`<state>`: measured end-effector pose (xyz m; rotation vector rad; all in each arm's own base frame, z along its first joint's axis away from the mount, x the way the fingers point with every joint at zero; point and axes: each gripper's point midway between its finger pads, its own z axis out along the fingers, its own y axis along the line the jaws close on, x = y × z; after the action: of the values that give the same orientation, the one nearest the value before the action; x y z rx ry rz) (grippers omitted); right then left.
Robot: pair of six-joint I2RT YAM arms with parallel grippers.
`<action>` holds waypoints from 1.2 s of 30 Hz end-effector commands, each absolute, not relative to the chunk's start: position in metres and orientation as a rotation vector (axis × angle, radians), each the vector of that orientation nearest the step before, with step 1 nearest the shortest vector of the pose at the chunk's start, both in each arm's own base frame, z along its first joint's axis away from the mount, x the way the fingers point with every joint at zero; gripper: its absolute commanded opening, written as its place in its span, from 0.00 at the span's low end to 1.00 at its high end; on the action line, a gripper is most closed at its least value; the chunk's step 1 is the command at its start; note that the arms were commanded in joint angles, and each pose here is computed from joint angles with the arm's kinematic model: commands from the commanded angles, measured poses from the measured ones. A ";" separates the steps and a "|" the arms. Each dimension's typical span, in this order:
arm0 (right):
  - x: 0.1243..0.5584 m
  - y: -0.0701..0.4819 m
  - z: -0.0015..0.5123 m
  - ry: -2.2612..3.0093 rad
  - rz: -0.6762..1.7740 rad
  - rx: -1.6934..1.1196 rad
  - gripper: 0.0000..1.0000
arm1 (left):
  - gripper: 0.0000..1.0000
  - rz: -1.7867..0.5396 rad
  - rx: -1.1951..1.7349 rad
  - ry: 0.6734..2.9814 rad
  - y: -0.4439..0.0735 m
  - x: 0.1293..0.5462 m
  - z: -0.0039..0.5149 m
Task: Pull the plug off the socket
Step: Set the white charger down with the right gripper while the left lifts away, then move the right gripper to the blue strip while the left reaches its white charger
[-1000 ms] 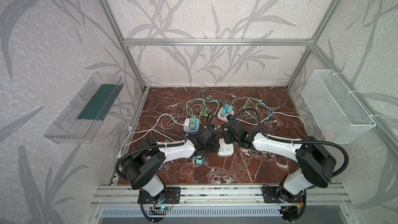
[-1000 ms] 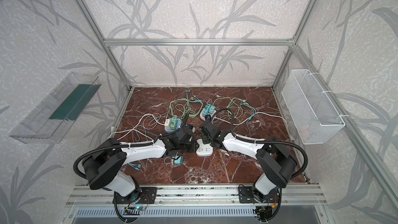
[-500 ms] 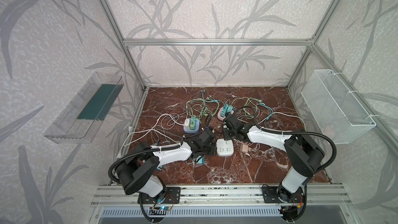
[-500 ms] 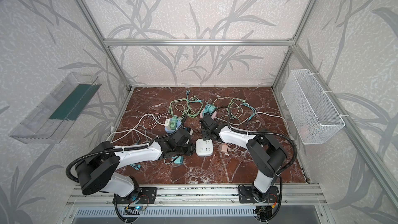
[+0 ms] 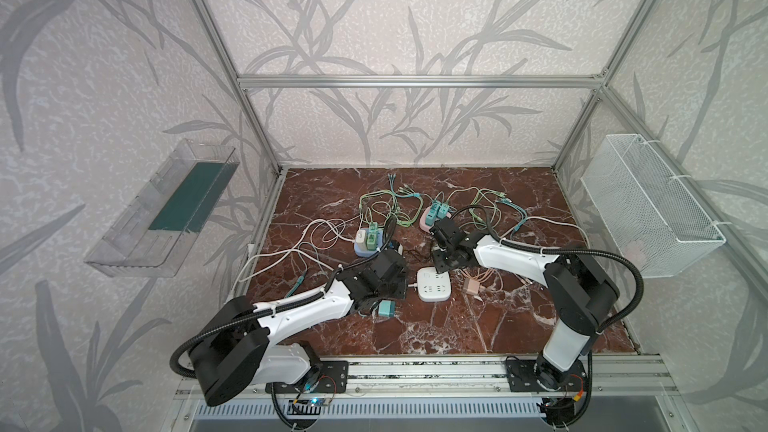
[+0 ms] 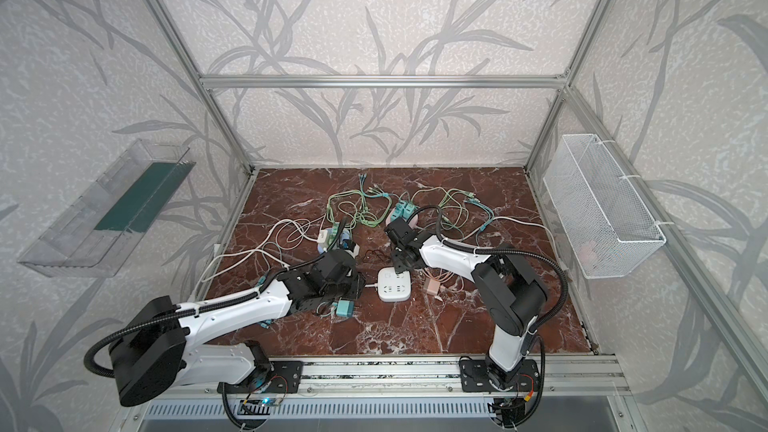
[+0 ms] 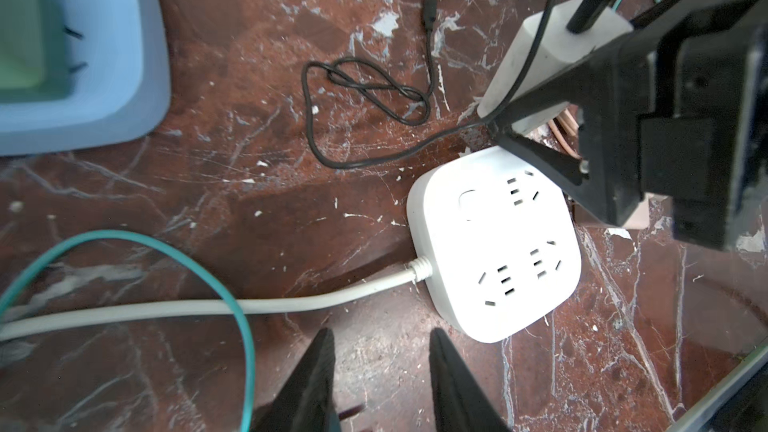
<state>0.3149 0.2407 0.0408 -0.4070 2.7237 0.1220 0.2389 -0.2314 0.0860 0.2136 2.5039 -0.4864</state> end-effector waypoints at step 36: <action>0.306 0.232 0.039 3.010 0.110 -0.413 0.60 | 0.57 -0.235 -0.284 2.482 -0.099 0.318 0.139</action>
<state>0.3051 0.2333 0.0351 -0.4369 2.9867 0.1157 0.3106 -0.0987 0.1318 -0.2986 2.4832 -0.2285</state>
